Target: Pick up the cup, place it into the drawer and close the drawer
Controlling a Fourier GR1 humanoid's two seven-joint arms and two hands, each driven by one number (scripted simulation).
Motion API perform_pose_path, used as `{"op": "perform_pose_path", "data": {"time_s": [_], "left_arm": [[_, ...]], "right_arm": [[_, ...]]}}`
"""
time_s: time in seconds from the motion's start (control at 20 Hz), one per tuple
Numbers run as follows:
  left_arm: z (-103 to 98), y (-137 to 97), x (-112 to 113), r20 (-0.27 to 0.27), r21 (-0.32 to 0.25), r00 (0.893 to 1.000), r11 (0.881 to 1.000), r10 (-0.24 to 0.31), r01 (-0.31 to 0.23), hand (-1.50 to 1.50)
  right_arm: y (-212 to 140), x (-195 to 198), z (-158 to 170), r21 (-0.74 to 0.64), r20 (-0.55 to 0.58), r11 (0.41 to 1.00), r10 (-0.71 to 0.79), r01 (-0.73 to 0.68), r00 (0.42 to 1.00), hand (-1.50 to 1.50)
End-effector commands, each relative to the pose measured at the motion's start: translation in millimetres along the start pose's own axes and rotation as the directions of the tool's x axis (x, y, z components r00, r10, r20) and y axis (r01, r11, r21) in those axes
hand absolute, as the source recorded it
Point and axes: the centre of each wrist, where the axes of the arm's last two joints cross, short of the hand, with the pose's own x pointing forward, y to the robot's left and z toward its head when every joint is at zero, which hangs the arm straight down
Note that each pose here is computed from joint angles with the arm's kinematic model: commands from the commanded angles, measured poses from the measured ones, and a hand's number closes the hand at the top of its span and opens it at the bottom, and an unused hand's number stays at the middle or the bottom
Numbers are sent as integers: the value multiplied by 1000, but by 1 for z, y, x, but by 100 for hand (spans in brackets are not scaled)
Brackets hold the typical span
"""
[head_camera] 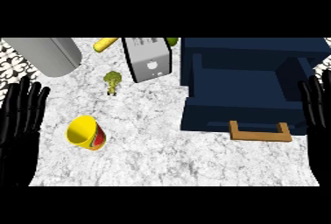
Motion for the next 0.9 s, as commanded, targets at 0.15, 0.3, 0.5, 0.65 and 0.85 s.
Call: {"op": "perform_pose_path", "data": {"time_s": [0.15,0.3,0.5,0.65,0.85], "left_arm": [[7,21,4,5,-219,990,966,139,-135,-150],[16,15,-8,-170,-244,931,902,322,-357,-150],[26,40,-14,-230,-218,903,885,363,-412,-150],[11,57,-23,-238,-194,893,882,382,-429,-150],[26,56,-33,-267,-166,895,898,357,-408,-150]], "right_arm": [[-2,3,2,5,22,999,37,-37,999,-150],[-1,7,-7,101,-47,988,120,-115,992,-150],[-5,-13,-6,124,-63,988,105,-97,992,-150],[2,6,-9,127,-40,986,115,-109,993,-150],[-9,-28,-16,124,-57,987,114,-106,992,-150]]}}
